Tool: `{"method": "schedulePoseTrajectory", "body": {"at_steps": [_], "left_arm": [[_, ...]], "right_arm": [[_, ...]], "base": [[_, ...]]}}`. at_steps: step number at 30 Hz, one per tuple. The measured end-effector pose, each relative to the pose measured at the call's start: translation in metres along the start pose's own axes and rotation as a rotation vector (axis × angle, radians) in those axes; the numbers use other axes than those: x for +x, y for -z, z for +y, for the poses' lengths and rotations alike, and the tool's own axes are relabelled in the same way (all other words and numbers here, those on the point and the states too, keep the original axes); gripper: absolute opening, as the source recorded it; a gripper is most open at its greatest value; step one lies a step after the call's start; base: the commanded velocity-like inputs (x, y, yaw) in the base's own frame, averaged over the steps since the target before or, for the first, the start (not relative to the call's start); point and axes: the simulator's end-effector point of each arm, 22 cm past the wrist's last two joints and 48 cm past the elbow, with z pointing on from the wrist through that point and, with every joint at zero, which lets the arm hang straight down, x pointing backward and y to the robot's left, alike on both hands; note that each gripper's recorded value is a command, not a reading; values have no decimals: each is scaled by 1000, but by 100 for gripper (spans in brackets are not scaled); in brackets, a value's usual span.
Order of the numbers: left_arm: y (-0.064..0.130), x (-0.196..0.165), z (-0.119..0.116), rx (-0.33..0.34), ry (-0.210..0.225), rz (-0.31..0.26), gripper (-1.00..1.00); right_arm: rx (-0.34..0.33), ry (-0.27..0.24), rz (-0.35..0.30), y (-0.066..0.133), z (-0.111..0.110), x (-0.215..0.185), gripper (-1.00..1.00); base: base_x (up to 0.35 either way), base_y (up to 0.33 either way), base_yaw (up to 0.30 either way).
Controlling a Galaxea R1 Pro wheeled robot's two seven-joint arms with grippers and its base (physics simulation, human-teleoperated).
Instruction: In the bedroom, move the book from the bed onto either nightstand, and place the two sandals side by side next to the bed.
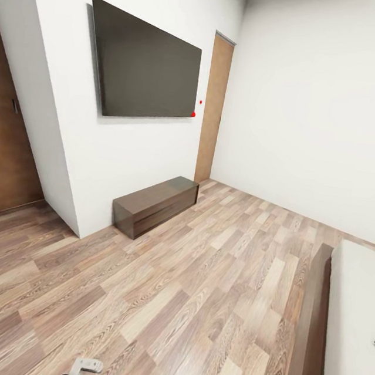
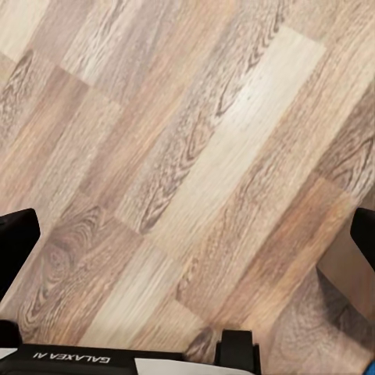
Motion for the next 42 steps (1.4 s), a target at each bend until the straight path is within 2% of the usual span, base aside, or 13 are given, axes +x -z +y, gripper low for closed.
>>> {"method": "schedulePoseTrajectory", "body": {"at_steps": [42], "left_arm": [[0, 0, 0, 0, 2, 0, 100]], "right_arm": [[-1, -5, -1, 0, 0, 0, 100]], "base": [[309, 0, -5]]}}
